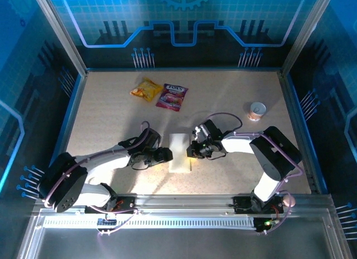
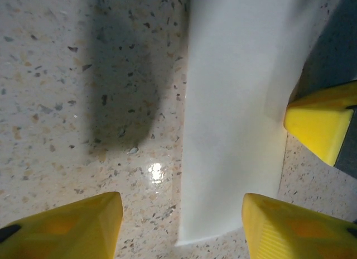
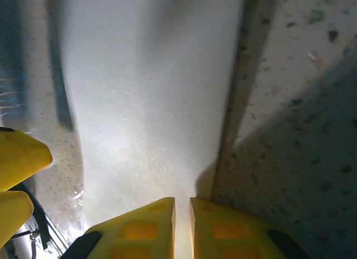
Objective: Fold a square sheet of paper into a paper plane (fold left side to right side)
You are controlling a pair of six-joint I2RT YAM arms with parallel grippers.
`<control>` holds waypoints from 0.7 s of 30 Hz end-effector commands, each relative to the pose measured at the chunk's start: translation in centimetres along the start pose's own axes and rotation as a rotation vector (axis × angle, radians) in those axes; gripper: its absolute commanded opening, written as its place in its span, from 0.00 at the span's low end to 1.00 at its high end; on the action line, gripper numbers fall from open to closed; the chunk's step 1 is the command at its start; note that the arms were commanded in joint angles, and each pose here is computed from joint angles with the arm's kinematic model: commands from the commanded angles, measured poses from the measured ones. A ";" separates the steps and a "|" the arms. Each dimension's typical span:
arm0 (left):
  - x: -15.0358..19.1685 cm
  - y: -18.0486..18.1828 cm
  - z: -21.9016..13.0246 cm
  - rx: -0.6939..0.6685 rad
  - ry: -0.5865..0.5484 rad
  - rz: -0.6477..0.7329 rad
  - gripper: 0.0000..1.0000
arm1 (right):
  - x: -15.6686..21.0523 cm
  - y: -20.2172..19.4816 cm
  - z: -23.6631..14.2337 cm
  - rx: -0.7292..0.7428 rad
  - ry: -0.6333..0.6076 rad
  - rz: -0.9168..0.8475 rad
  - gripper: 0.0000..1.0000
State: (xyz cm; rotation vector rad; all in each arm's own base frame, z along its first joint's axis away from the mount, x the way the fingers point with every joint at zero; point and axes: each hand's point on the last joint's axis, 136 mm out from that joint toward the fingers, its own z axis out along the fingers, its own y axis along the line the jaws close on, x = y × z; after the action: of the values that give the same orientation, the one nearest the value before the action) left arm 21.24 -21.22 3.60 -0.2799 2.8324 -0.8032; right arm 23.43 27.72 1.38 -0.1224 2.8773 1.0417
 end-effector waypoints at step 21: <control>-0.6 -1.6 2.8 0.018 0.092 -0.003 0.42 | 1.9 -2.1 0.8 0.090 0.059 -0.018 0.15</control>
State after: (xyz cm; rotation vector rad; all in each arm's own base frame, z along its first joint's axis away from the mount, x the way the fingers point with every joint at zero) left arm 22.58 -23.61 2.32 -0.2687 2.8969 -0.8558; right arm 23.37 27.72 1.28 -0.1690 2.8678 1.0243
